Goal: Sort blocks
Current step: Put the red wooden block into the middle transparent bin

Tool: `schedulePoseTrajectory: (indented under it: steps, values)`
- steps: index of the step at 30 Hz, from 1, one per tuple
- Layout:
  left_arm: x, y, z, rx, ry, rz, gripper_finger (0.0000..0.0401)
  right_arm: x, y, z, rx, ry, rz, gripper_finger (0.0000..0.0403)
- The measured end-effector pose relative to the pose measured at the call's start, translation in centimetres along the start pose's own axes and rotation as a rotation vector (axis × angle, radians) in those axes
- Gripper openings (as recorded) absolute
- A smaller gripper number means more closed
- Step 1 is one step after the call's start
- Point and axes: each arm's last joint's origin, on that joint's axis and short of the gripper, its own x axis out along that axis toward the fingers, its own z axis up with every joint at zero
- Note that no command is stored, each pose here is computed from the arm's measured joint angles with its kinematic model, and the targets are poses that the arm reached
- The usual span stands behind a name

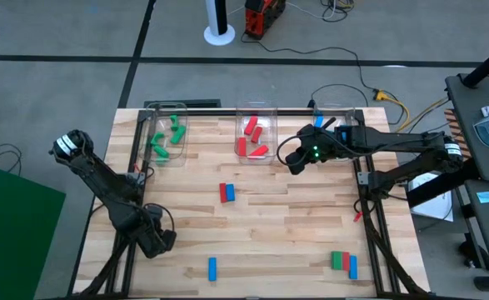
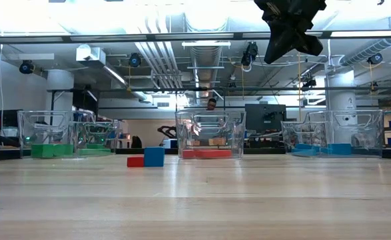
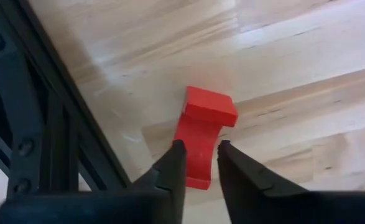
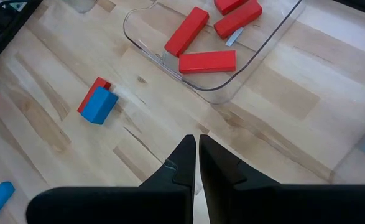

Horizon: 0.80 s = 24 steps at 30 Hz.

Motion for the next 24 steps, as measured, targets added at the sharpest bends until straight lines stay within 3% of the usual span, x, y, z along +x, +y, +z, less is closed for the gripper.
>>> schedulePoseTrajectory:
  steps: [9, 24]
  values:
    - [0.3, -0.3, -0.1, 0.057, -0.014, -0.052, 0.0157, 0.0, 0.0, 0.0, 0.008, 0.001, 0.001, 0.0012]
    - [2.6, -0.6, 0.1, 0.106, -0.058, 0.017, 0.0163, 0.0, 0.0, 0.0, 0.021, 0.002, 0.002, 0.0012]
